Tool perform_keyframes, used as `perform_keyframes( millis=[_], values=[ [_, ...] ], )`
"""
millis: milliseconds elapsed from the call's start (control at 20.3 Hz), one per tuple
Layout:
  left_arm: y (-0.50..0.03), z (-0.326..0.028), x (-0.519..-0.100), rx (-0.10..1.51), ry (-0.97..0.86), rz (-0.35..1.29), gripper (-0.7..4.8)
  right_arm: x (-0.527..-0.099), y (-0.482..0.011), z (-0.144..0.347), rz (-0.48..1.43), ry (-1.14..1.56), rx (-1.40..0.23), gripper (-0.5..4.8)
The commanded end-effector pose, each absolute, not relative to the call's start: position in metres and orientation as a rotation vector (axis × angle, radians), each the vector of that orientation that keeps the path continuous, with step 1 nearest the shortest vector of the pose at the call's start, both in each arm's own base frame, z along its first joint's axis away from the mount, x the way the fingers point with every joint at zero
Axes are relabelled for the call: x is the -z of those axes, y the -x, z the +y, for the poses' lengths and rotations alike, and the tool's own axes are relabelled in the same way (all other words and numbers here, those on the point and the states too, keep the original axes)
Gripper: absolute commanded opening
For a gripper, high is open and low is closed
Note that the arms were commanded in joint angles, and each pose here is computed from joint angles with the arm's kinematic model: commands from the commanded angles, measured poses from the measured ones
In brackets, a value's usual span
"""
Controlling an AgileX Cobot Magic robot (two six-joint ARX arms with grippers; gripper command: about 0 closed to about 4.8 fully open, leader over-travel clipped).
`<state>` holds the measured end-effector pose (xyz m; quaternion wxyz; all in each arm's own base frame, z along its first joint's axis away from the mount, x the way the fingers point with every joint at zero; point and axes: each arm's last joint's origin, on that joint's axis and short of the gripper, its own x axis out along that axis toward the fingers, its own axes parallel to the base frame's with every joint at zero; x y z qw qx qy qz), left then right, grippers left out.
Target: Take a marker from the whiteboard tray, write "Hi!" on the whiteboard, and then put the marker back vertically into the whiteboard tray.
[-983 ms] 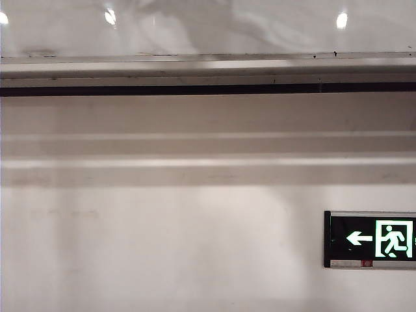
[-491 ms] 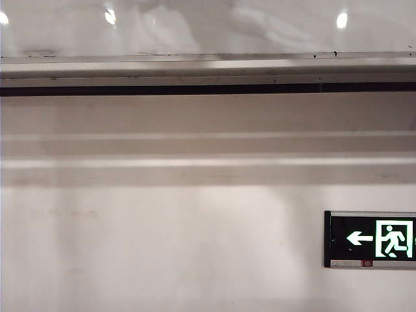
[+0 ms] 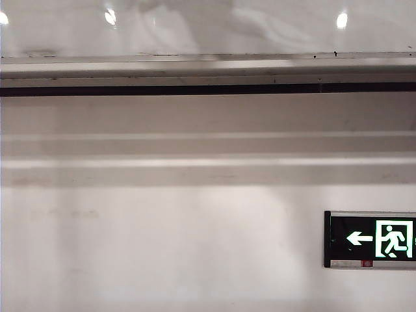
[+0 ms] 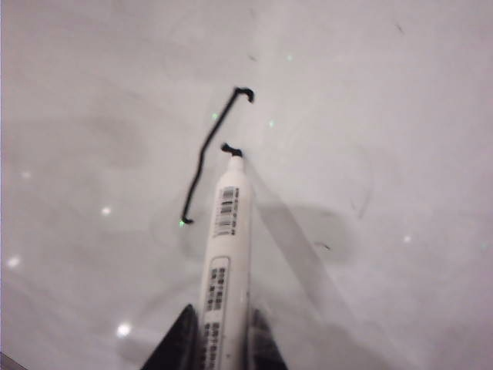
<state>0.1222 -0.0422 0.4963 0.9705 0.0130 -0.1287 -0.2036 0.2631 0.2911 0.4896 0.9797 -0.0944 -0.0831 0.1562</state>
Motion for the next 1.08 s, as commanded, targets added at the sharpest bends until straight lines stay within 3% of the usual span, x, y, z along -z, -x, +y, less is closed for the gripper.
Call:
perform_keyframes(
  millis=[49, 639, 1081],
  values=[
    [-0.12, -0.042, -0.499, 0.416, -0.021, -0.279, -0.05, -0.496, -0.261, 0.282, -0.158, 0.184, -0.234, -0.01],
    [-0.12, -0.042, -0.499, 0.419, -0.022, -0.279, -0.05, -0.506, -0.252, 0.271, -0.152, 0.2, -0.196, -0.01],
    [-0.119, -0.041, -0.499, 0.419, -0.021, -0.283, -0.05, -0.529, -0.242, 0.253, -0.28, 0.138, -0.338, -0.01]
  ],
)
